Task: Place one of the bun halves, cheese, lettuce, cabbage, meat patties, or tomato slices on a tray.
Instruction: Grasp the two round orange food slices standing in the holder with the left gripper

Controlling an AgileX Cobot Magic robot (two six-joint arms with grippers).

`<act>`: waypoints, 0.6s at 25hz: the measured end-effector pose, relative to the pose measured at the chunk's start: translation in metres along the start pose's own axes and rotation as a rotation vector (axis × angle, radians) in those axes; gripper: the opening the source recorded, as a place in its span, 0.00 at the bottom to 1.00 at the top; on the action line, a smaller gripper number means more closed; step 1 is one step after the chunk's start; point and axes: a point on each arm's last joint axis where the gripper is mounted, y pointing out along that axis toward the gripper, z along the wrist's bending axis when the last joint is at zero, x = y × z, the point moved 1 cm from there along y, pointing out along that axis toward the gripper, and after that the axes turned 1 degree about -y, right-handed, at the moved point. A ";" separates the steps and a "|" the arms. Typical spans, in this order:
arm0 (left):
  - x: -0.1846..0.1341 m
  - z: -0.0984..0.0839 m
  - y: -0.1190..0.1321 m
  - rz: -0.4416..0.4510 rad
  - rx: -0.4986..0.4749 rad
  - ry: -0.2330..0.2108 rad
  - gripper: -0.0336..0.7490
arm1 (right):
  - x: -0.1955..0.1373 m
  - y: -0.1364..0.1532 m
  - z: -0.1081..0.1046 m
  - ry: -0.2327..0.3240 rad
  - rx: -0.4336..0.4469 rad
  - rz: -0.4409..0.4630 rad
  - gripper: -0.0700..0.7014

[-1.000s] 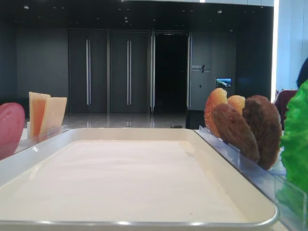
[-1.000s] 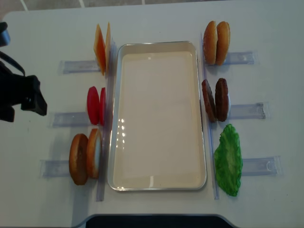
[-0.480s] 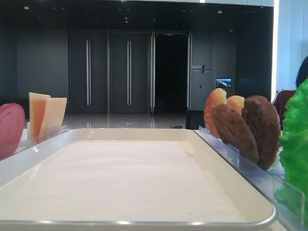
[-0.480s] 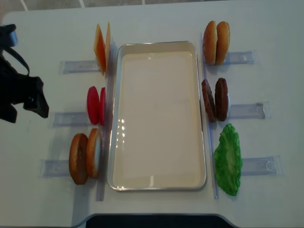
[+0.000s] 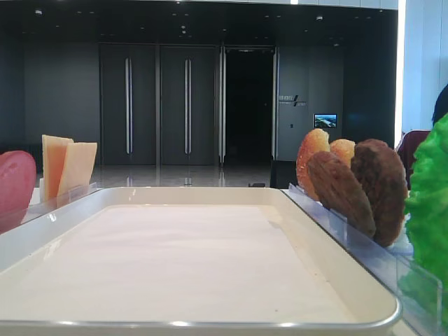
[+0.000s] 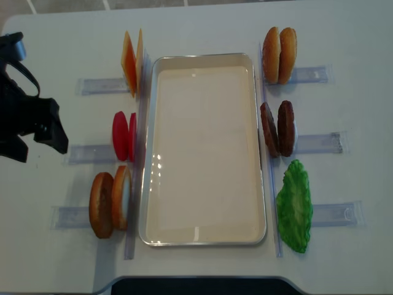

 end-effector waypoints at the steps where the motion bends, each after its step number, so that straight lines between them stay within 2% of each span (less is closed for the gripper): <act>1: 0.000 0.000 0.000 0.001 0.000 -0.016 0.93 | 0.000 0.000 0.000 0.000 0.000 0.000 0.54; 4: -0.001 -0.005 0.000 0.002 0.004 -0.042 0.93 | 0.000 0.000 0.000 0.000 0.000 0.000 0.54; 7: -0.003 -0.023 0.001 0.008 -0.008 -0.043 0.93 | 0.000 0.000 0.000 0.000 0.000 0.000 0.54; 12: -0.014 -0.066 0.003 0.014 -0.033 0.018 0.93 | 0.000 0.000 0.000 0.000 0.000 0.000 0.54; 15: -0.020 -0.088 0.003 -0.009 -0.060 0.039 0.93 | 0.000 0.000 0.000 0.000 0.000 0.000 0.54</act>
